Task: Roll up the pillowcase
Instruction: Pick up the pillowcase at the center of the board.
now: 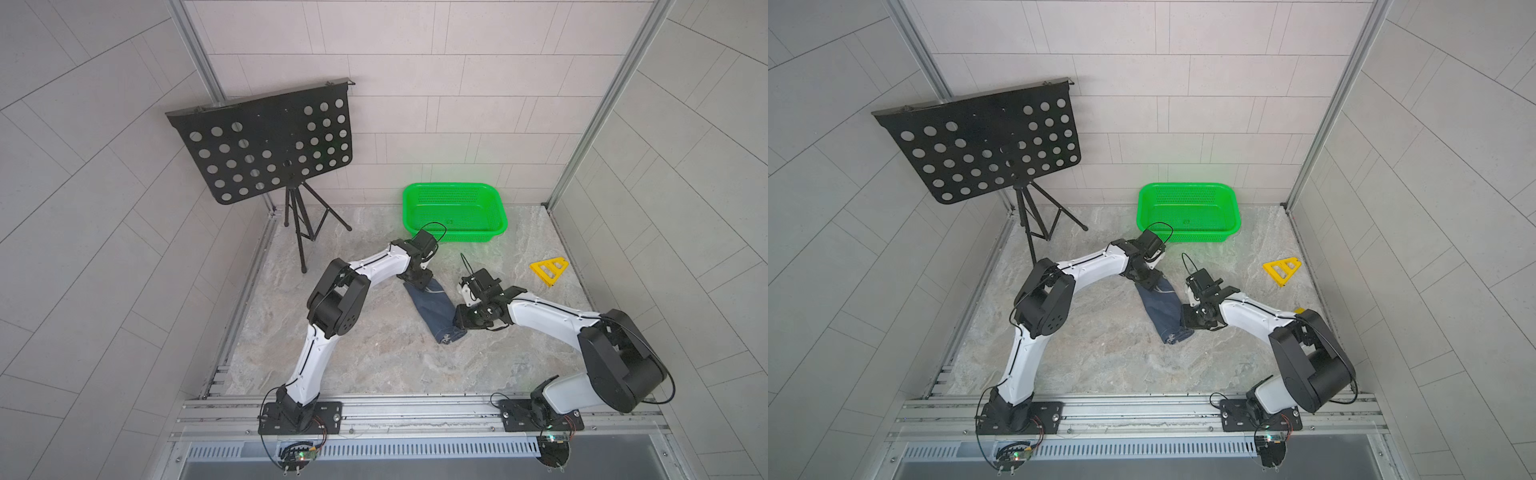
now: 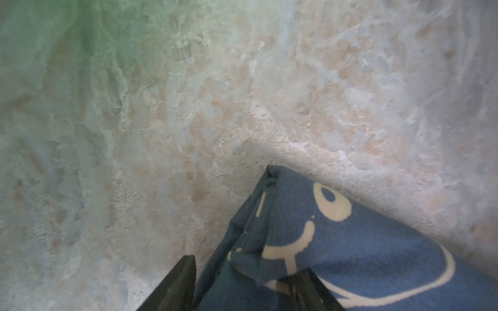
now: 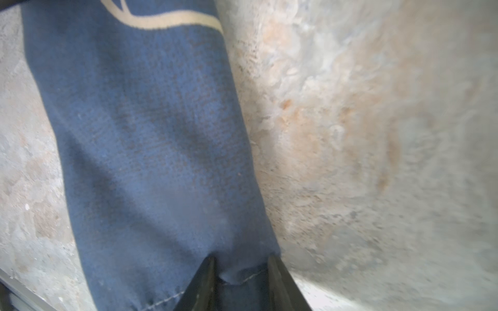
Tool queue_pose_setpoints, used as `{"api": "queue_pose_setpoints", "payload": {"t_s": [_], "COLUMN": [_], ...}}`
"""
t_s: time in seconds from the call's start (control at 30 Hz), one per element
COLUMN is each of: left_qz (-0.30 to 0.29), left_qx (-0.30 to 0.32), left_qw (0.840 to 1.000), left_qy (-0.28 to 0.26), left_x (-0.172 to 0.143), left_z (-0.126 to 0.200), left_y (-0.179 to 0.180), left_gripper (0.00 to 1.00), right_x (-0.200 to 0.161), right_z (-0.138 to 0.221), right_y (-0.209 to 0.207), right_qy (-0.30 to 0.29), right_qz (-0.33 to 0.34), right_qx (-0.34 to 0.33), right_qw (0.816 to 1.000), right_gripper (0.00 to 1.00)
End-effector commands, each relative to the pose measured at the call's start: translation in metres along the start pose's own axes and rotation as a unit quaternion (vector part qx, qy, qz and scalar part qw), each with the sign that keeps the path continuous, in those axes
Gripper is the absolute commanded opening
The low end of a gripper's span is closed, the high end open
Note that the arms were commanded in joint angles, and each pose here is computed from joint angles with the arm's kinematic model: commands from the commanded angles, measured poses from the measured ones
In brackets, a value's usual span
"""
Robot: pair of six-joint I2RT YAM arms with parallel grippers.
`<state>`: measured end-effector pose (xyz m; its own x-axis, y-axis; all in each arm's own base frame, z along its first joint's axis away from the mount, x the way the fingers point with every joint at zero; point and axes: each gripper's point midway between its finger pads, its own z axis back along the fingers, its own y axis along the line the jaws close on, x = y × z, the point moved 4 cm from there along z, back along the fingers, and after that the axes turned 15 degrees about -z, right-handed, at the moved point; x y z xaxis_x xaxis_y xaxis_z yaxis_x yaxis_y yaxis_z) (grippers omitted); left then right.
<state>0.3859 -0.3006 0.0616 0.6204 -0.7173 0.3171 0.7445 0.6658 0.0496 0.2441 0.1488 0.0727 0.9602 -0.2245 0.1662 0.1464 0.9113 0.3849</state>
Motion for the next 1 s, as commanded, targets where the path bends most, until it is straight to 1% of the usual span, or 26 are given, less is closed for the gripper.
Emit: {"api": "queue_pose_setpoints", "payload": {"t_s": [0.0, 0.13, 0.17, 0.27, 0.33, 0.4, 0.43, 0.47, 0.53, 0.63, 0.7, 0.8, 0.9, 0.97], "left_qz": [0.026, 0.043, 0.046, 0.058, 0.073, 0.091, 0.097, 0.101, 0.101, 0.093, 0.088, 0.083, 0.076, 0.074], "left_qx": [-0.012, -0.012, -0.013, -0.01, -0.006, -0.004, -0.004, -0.006, -0.02, -0.03, -0.036, -0.041, -0.047, -0.047], "left_qw": [0.998, 0.997, 0.996, 0.995, 0.994, 0.992, 0.991, 0.991, 0.992, 0.993, 0.994, 0.994, 0.995, 0.995], "left_qy": [0.057, 0.068, 0.07, 0.077, 0.081, 0.086, 0.088, 0.085, 0.075, 0.061, 0.059, 0.053, 0.047, 0.043], "left_x": [-0.033, -0.044, -0.045, -0.048, -0.051, -0.054, -0.056, -0.056, -0.054, -0.05, -0.048, -0.049, -0.047, -0.045], "left_z": [-0.021, -0.022, -0.022, -0.019, -0.017, -0.017, -0.017, -0.017, -0.017, -0.017, -0.019, -0.022, -0.023, -0.023], "left_y": [0.002, 0.01, 0.011, 0.013, 0.015, 0.016, 0.015, 0.015, 0.011, 0.009, 0.007, 0.006, 0.005, 0.005], "left_gripper": [0.61, 0.61, 0.61, 0.61, 0.61, 0.6, 0.6, 0.6, 0.6, 0.6, 0.6, 0.59, 0.59, 0.59], "right_x": [-0.002, 0.003, 0.003, -0.001, -0.004, -0.001, -0.006, -0.005, 0.0, 0.015, 0.027, 0.044, 0.056, 0.065], "right_z": [0.017, 0.038, 0.042, 0.049, 0.05, 0.055, 0.049, 0.048, 0.044, 0.04, 0.035, 0.025, 0.006, -0.004], "right_y": [-0.01, 0.0, 0.002, 0.0, -0.004, -0.005, -0.015, -0.016, -0.018, -0.023, -0.021, -0.008, 0.003, 0.006], "right_qy": [-0.017, -0.056, -0.064, -0.07, -0.072, -0.092, -0.089, -0.092, -0.093, -0.094, -0.071, -0.025, 0.019, 0.03], "right_qz": [-0.011, -0.024, -0.026, -0.045, -0.058, -0.067, -0.078, -0.082, -0.094, -0.09, -0.085, -0.064, -0.065, -0.065], "right_qx": [-0.021, 0.02, 0.028, 0.045, 0.048, 0.053, 0.046, 0.055, 0.097, 0.122, 0.138, 0.174, 0.199, 0.203], "right_qw": [1.0, 0.998, 0.997, 0.996, 0.994, 0.992, 0.992, 0.991, 0.986, 0.984, 0.984, 0.982, 0.978, 0.977], "right_gripper": [0.47, 0.64, 0.67, 0.69, 0.73, 0.77, 0.8, 0.81, 0.81, 0.81, 0.8, 0.78, 0.77, 0.76]}}
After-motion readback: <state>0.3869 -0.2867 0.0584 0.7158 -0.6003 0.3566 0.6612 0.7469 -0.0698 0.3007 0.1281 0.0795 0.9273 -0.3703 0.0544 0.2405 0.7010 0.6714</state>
